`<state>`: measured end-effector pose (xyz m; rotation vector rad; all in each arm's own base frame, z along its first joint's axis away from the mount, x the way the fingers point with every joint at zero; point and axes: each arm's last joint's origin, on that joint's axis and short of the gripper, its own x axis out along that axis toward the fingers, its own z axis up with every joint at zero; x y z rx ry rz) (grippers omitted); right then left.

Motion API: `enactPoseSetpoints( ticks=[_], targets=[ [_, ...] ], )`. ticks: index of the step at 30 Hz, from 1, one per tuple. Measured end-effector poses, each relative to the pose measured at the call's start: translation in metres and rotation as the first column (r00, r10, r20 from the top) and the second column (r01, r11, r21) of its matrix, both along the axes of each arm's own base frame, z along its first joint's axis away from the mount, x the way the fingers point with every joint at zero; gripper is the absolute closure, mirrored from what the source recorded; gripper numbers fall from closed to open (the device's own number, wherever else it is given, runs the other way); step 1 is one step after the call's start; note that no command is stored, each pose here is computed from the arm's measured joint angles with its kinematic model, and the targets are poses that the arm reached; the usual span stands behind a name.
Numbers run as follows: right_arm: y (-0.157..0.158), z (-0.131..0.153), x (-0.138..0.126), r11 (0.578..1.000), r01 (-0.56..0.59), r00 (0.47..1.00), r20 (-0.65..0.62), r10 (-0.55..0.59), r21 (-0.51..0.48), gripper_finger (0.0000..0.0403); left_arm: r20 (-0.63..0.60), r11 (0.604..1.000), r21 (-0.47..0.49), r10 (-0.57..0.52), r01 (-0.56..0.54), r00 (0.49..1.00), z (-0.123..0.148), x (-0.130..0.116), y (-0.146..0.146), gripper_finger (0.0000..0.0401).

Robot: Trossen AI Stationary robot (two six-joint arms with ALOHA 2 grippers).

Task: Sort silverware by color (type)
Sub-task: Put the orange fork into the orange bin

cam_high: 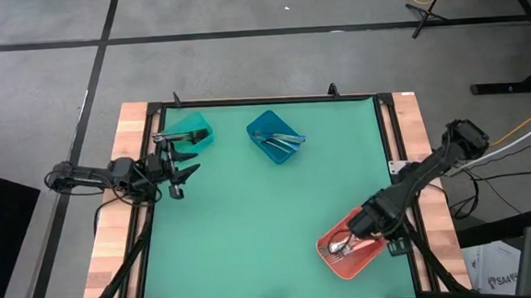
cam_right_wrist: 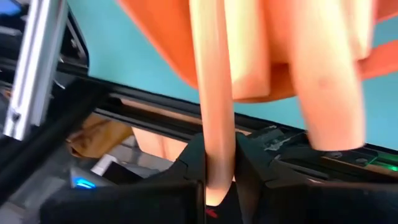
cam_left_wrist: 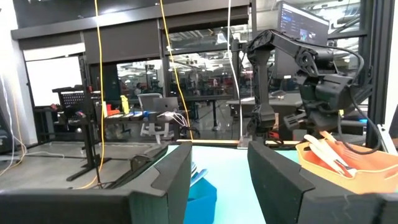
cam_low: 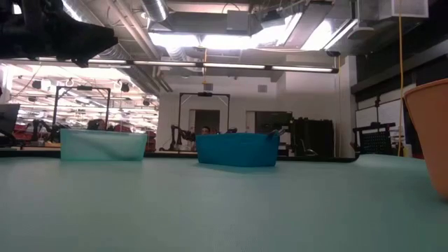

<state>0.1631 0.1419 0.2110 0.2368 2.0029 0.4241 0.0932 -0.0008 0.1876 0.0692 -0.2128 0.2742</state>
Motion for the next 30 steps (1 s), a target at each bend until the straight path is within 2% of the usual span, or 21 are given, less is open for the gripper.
enactPoseSetpoints(
  ticks=[7, 26, 30],
  targets=[
    [-0.0074, 0.0004, 0.0067, 0.998, 0.057, 0.998, -0.016, -0.057, 0.024, 0.0365, -0.013, 1.000, 0.001, 0.000, 0.000, 1.000, -0.0012, 0.0003, 0.0000, 0.0250],
    [-0.0067, 0.0003, 0.0070, 0.998, 0.055, 0.998, -0.011, -0.054, 0.030, 0.0365, -0.028, 0.999, 0.032, 0.026, -0.025, 0.999, -0.0018, 0.0003, 0.0004, 0.0250],
    [-0.0067, 0.0003, 0.0070, 0.998, 0.050, 0.999, -0.008, -0.050, 0.033, 0.0348, -0.032, 0.999, 0.033, 0.026, -0.025, 0.999, -0.0021, 0.0003, 0.0004, 0.0250]
  ],
)
